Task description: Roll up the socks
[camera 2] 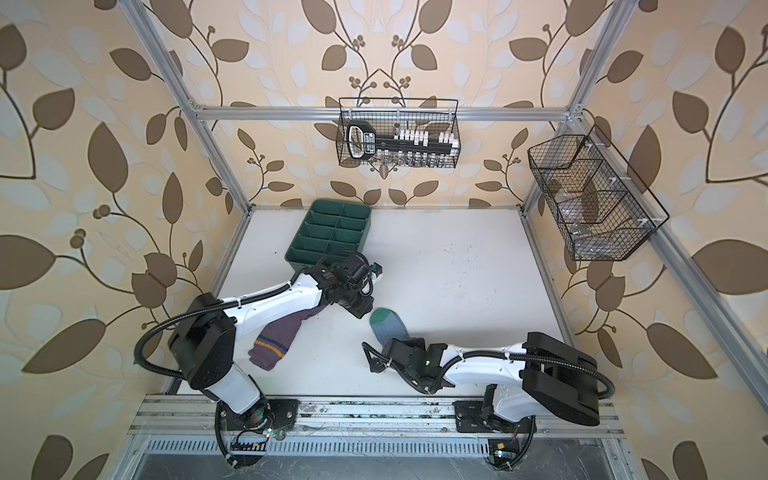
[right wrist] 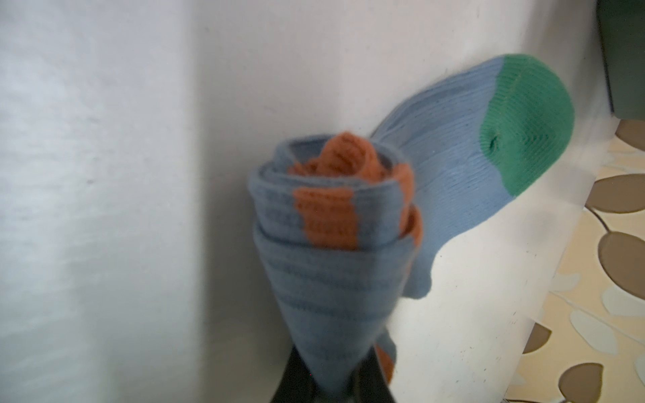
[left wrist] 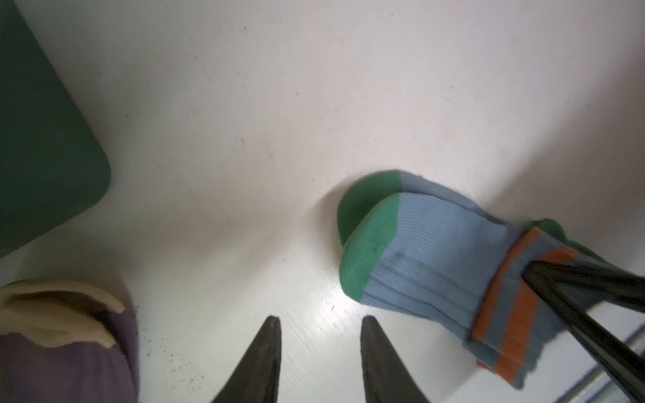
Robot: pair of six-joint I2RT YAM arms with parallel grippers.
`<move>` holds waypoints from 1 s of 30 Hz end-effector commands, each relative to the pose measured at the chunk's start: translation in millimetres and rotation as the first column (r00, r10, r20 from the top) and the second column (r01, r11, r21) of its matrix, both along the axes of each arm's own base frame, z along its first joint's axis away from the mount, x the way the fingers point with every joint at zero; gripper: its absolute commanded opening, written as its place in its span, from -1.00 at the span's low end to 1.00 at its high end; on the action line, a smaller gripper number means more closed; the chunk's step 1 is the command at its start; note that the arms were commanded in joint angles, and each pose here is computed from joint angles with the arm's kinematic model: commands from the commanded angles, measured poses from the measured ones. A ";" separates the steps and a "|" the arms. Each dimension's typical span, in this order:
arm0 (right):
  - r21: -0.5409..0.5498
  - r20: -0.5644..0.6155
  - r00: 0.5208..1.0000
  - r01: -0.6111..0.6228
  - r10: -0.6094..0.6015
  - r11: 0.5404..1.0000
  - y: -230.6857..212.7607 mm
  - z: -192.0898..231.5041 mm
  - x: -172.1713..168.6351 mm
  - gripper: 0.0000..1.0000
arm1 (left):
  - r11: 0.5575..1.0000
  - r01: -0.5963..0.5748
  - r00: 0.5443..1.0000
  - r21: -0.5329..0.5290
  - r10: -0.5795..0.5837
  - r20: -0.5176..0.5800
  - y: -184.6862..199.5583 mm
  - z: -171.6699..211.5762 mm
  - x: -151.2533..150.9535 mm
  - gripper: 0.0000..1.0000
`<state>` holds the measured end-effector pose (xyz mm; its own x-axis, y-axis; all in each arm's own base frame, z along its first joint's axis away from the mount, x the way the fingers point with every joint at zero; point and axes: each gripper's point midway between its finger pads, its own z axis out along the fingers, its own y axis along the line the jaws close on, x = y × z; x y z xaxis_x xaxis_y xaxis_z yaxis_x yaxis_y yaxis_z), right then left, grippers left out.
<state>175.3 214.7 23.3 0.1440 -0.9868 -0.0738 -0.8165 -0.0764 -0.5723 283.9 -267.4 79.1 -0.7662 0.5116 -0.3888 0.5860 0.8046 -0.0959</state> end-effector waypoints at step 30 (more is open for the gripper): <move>-0.141 -0.340 0.933 0.076 -0.120 0.987 13.8 -34.7 -32.1 -0.88 | 0.945 -0.055 0.998 -0.321 0.052 -0.019 -99.7 -19.3 54.5 -0.38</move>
<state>177.3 250.8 22.1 0.0351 -0.9960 -0.0822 -0.8978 0.0047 -0.4404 338.4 -354.1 32.2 -0.8039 0.3431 -0.4858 0.5277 0.7882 -0.3166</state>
